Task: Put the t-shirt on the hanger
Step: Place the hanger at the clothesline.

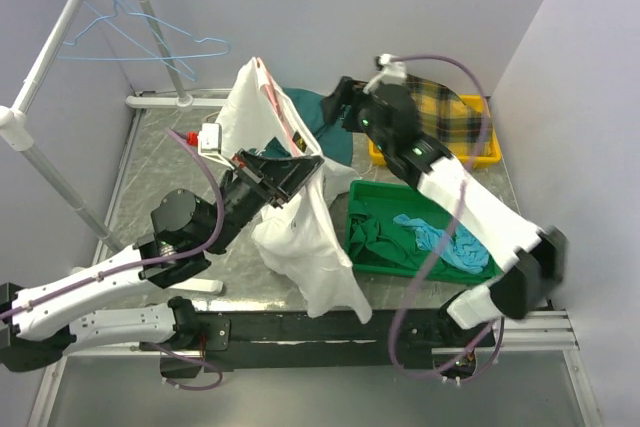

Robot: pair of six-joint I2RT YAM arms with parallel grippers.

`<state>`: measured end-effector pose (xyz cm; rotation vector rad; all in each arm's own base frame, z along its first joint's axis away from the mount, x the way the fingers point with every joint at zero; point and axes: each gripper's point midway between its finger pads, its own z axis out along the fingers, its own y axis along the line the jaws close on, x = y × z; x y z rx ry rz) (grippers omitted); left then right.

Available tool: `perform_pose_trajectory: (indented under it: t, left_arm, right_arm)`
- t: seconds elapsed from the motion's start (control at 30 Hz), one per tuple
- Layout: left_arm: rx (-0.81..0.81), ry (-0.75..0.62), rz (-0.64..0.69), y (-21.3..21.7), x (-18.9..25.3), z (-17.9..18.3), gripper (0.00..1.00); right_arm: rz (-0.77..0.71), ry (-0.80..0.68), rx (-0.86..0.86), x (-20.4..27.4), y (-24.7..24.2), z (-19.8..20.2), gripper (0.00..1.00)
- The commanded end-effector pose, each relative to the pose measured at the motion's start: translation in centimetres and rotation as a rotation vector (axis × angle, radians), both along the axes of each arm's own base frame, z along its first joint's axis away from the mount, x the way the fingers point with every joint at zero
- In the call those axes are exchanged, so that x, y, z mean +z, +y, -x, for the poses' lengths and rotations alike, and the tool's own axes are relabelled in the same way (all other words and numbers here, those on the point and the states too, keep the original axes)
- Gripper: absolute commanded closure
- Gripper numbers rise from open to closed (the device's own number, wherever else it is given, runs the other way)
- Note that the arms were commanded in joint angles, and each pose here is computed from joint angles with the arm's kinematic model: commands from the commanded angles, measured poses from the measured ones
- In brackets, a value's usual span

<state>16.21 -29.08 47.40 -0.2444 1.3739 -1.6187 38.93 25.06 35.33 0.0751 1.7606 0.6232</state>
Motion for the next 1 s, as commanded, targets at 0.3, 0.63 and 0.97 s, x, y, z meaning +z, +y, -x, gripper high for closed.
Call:
perform_pose_trajectory:
  t: [0.3, 0.63, 0.97]
  left_arm:
    - [0.204, -0.135, 0.098, 1.5, 9.7, 0.3, 0.99]
    - [0.432, -0.083, 0.018, 3.0, 8.1, -4.2, 0.99]
    - [0.633, -0.03, 0.015, 9.7, 6.7, -10.9, 0.99]
  right_arm:
    - [-0.147, 0.207, 0.485, -5.4, 14.1, 2.4, 0.2]
    - [-0.197, 0.296, 0.712, -8.0, 18.8, 11.0, 0.21]
    - [-0.199, 0.38, 0.836, -10.4, 21.8, 13.4, 0.21]
